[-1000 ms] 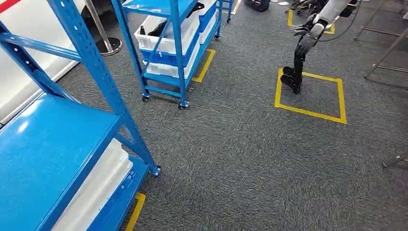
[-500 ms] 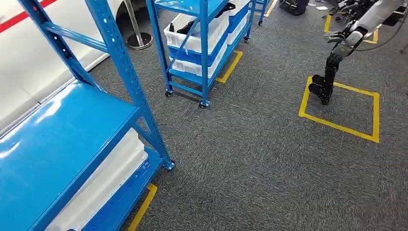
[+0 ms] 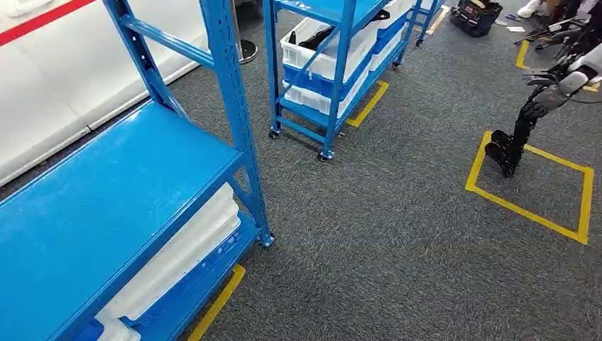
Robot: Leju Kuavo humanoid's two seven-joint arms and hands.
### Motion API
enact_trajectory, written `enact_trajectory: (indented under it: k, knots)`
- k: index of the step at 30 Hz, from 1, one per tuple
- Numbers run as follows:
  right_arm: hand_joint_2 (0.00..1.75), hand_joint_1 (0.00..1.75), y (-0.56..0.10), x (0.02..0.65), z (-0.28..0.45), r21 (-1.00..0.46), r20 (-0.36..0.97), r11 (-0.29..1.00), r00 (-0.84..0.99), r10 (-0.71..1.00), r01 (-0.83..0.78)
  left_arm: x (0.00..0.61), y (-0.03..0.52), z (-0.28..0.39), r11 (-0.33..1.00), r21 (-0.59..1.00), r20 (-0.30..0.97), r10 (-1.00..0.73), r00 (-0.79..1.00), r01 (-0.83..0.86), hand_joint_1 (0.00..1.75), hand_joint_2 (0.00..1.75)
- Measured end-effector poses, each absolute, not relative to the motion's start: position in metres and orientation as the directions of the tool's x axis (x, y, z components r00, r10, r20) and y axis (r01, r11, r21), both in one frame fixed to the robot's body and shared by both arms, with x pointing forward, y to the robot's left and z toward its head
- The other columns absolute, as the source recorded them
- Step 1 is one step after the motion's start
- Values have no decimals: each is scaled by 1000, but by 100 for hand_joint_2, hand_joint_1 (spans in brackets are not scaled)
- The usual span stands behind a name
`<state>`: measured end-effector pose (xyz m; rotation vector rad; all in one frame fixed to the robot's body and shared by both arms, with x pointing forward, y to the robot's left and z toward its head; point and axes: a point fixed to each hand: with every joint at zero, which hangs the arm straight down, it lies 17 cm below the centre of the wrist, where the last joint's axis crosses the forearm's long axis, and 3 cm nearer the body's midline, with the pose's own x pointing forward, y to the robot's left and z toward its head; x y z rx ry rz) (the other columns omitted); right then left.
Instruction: Take the parts from the cabinet and place them on the table.
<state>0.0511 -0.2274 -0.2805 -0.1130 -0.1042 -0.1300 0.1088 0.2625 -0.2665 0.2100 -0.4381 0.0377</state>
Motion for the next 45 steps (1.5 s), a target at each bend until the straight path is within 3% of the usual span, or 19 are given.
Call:
enact_trajectory:
  k: [45]
  knots:
    - [0, 0, -223, 49, -281, -82, 103, 990, 989, -106, 115, 107, 262, -267, 978, 192, 419, -6, 908, -82, 0, 0]
